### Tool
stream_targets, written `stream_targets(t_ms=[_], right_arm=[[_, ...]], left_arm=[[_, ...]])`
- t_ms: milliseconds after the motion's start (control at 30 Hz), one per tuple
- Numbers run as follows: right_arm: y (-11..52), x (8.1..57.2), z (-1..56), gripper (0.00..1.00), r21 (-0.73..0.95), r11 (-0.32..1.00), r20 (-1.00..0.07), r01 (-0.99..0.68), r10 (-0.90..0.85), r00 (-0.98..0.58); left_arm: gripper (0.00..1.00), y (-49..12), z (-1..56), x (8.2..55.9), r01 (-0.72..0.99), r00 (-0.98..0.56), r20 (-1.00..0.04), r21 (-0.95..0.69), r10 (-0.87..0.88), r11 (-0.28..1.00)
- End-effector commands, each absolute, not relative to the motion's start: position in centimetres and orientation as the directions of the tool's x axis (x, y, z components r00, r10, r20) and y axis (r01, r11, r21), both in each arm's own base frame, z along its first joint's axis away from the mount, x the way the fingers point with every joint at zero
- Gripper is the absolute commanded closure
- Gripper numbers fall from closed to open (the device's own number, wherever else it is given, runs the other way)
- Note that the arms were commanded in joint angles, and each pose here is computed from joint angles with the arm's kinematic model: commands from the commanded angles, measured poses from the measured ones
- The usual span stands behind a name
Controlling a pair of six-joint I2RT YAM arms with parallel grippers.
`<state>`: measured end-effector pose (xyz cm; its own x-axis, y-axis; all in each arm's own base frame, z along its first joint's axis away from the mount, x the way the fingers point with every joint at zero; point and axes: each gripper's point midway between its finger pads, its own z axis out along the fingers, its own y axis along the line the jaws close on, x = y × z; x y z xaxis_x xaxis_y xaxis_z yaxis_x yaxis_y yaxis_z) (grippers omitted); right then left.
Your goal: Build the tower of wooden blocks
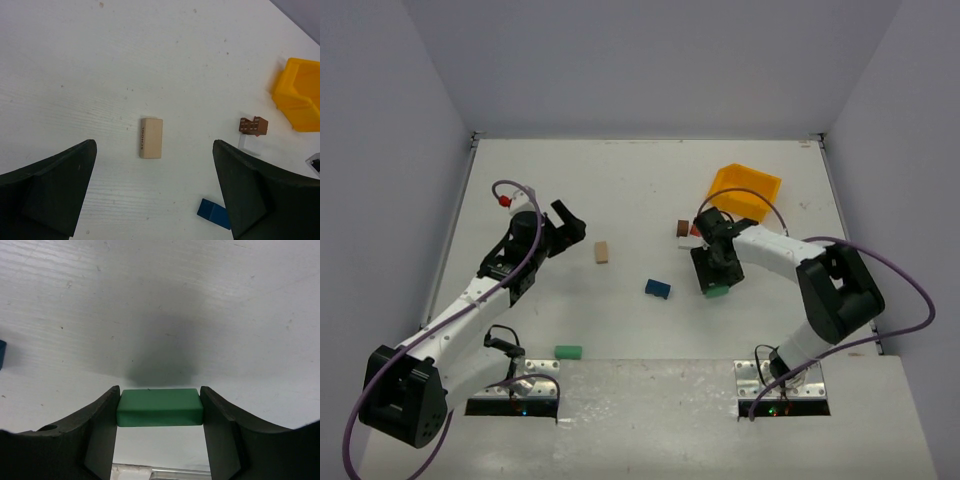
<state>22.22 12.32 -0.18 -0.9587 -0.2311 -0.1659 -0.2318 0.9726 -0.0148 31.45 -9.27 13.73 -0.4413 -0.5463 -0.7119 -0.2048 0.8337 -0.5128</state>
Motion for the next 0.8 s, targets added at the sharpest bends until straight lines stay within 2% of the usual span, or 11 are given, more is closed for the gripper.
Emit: stream_targets(t_ms=[0, 133, 233, 400, 600, 767], right_arm=[[13.9, 24.4, -1.0, 0.43, 0.008, 0.961, -0.171, -0.278, -0.272, -0.947], [15.3, 26.5, -1.4, 0.34, 0.021, 0.956, -0.176, -0.294, -0.285, -0.942], [15.9, 27.7, -1.6, 0.19, 0.014, 0.956, -0.183, -0.293, -0.285, -0.941], [16.5, 28.5, -1.2, 0.01, 0.028, 0.957, -0.224, -0.288, -0.275, -0.935], [15.8, 27.9, 1.2, 0.01, 0.046, 0.962, -0.359, -0.269, -0.235, -0.903], [16.0, 26.0, 0.9, 0.01, 0.105, 0.940, -0.378, -0.324, -0.263, -0.888]], left_arm=[[0.00, -9.4, 15.1, 32.0, -0.168, -0.402, -0.735, -0.527, -0.546, 0.833], [0.00, -9.4, 15.0, 31.9, -0.165, -0.405, -0.735, -0.526, -0.544, 0.834], [0.00, -9.4, 15.0, 31.9, -0.167, -0.405, -0.735, -0.525, -0.544, 0.834], [0.00, -9.5, 14.9, 31.9, -0.165, -0.408, -0.735, -0.524, -0.542, 0.835], [0.00, -9.6, 15.0, 31.9, -0.158, -0.409, -0.733, -0.529, -0.543, 0.834], [0.00, -9.8, 15.2, 31.9, -0.146, -0.409, -0.732, -0.537, -0.545, 0.831]])
